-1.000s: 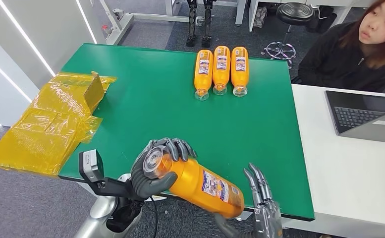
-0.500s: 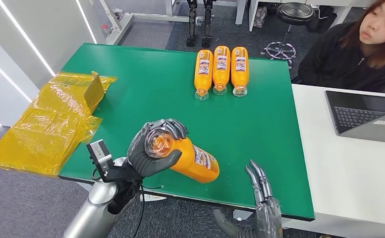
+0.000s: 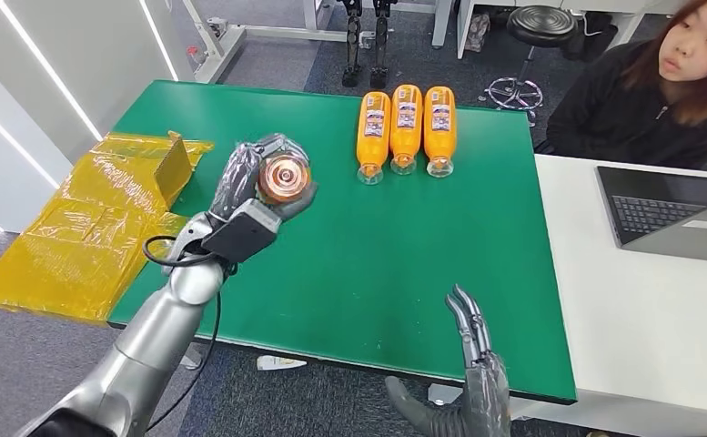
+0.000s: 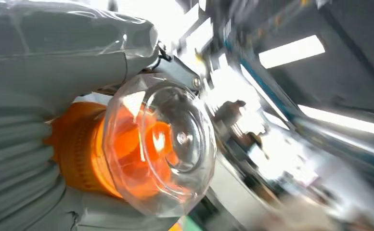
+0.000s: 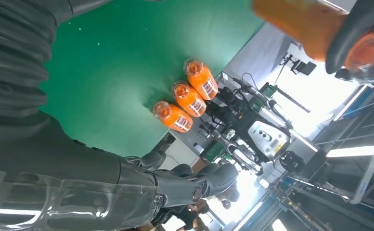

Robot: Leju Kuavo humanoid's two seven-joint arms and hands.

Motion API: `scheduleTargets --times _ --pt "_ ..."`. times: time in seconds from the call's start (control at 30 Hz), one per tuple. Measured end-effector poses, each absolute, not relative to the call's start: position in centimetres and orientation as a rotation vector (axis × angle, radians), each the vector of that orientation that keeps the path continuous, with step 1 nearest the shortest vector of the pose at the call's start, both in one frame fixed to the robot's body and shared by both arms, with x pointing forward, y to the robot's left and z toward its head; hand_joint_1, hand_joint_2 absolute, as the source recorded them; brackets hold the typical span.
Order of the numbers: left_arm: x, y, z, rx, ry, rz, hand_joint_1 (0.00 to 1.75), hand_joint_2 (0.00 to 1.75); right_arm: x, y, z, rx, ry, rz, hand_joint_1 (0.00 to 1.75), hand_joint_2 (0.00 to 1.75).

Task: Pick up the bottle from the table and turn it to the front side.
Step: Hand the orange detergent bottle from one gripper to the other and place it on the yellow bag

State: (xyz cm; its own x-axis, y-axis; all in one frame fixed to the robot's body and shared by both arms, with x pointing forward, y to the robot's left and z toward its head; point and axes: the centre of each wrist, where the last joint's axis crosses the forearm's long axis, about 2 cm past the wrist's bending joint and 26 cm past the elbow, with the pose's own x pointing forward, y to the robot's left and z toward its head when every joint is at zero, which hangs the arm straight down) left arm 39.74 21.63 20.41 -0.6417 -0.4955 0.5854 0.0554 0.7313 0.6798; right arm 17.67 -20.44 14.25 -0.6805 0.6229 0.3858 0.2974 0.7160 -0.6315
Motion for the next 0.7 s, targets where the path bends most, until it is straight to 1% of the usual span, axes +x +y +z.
scheduleTargets --times 0.17,0.27,0.47,0.7 --pt "42.9 23.0 21.4 0.817 -1.981 -1.093 1.75 1.75 18.1 -20.1 14.4 -0.694 -2.322 0.691 0.0 1.75" --pt "44.4 23.8 21.4 1.009 -1.848 -1.225 1.75 1.75 18.6 -19.8 14.6 -0.695 -2.326 0.675 0.0 1.75" --pt "45.4 24.8 20.6 1.064 -1.729 -1.3 1.75 1.75 18.8 -19.5 14.7 -0.695 -2.326 0.666 0.0 1.75" --pt "45.5 25.3 19.8 1.057 -1.678 -1.32 1.75 1.75 18.9 -19.5 14.7 -0.695 -2.327 0.665 0.0 1.75"
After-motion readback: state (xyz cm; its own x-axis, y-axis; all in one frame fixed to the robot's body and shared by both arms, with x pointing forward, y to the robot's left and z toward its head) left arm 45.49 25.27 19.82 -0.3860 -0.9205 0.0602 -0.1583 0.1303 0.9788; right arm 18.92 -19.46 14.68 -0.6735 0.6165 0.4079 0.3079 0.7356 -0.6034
